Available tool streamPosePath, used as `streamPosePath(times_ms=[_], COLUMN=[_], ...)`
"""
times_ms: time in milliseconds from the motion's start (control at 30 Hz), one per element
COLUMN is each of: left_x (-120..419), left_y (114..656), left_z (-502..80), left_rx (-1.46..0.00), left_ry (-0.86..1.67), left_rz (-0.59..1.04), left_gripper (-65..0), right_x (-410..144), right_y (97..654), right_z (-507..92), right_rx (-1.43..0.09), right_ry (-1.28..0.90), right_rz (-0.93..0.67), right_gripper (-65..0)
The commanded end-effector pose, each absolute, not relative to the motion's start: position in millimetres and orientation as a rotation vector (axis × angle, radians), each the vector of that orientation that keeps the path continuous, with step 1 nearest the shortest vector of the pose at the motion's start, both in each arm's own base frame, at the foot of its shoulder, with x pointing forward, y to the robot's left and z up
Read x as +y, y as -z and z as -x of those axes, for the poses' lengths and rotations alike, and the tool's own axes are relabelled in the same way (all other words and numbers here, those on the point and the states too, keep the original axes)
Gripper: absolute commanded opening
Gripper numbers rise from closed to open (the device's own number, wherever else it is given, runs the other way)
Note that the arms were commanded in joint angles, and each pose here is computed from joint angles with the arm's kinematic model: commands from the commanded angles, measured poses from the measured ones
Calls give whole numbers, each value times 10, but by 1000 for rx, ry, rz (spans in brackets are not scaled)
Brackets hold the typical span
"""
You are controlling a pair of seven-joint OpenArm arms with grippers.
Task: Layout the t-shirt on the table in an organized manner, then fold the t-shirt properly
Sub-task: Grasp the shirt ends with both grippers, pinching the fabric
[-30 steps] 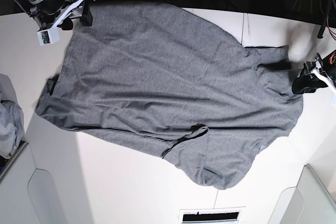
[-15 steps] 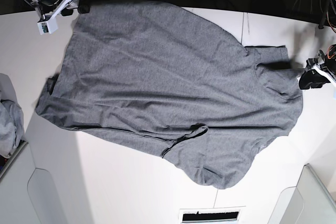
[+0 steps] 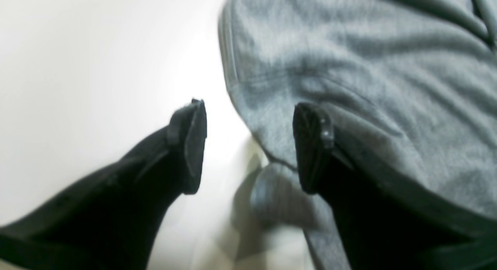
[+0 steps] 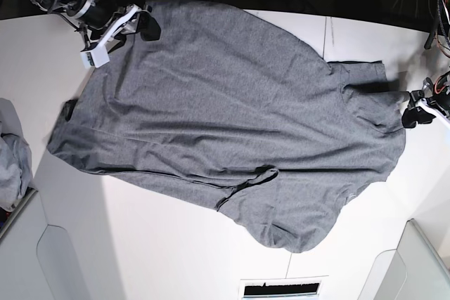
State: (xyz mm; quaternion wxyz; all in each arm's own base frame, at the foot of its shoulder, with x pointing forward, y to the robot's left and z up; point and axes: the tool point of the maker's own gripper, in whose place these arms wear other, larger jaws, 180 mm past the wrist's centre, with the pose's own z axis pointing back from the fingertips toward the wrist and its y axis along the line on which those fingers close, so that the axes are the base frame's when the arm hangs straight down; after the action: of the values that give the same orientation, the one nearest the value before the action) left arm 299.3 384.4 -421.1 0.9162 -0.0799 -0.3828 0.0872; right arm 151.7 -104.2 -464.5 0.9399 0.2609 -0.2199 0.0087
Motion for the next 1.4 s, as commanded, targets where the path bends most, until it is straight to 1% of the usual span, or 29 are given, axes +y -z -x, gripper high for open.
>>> streamPosePath(times_ms=[0, 167, 400, 567, 667, 700, 733, 867, 900, 967, 1000, 1033, 1067, 1100, 1133, 1200, 1367], left_x=[3949, 3914, 3736, 3538, 3380, 3329, 3304, 3215, 3208, 3200, 3201, 3206, 3199, 3173, 3136, 3061, 3287], left_y=[4049, 4100, 4330, 4450, 4460, 4460, 4464, 4459, 4461, 4465, 4462, 4455, 4436, 4402, 4348, 4199, 3837], left_z=[-3121, -3280, -3362, -3358, -3372, -3380, -3381, -3406, -3407, -3407, -3408, -3412, -3421, -3432, -3446, -3479, -3569], left_rx=[-834, -844, -767, -749, -757, -760, -760, -773, -774, -773, -775, -778, -785, -797, -813, -857, -955], left_ry=[-163, -128, -51, -29, -4, -5, -15, -58, -59, -59, -61, -65, -70, -70, -69, -65, -225], left_rz=[138, 67, -6, 19, 83, 105, 120, 170, 171, 173, 174, 176, 188, 216, 257, 352, 455], left_gripper=[-274, -274, -274, -276, -278, -293, -337, -617, -650, -650, -650, -650, -650, -650, -650, -650, -650], right_x=[-1065, -1064, -1059, -1055, -1055, -1055, -1055, -1047, -1043, -1036, -1037, -1037, -1037, -1037, -1036, -999, -889], right_y=[4681, 4683, 4694, 4689, 4690, 4690, 4690, 4683, 4678, 4672, 4672, 4672, 4672, 4668, 4666, 4624, 4343], right_z=[-1447, -1443, -1409, -1414, -1412, -1412, -1412, -1417, -1422, -1426, -1426, -1427, -1427, -1433, -1436, -1450, -1615], right_rx=[-413, -412, -396, -398, -397, -397, -397, -400, -402, -404, -404, -405, -405, -408, -410, -429, -520], right_ry=[-42, -43, -45, -44, -44, -44, -44, -40, -38, -35, -35, -36, -35, -35, -36, -70, -112], right_rz=[-513, -513, -515, -518, -517, -517, -517, -524, -527, -532, -532, -532, -532, -533, -533, -552, -609], right_gripper=[-314, -314, -314, -314, -314, -314, -314, -314, -314, -317, -345, -410, -511, -630, -650, -650, -650])
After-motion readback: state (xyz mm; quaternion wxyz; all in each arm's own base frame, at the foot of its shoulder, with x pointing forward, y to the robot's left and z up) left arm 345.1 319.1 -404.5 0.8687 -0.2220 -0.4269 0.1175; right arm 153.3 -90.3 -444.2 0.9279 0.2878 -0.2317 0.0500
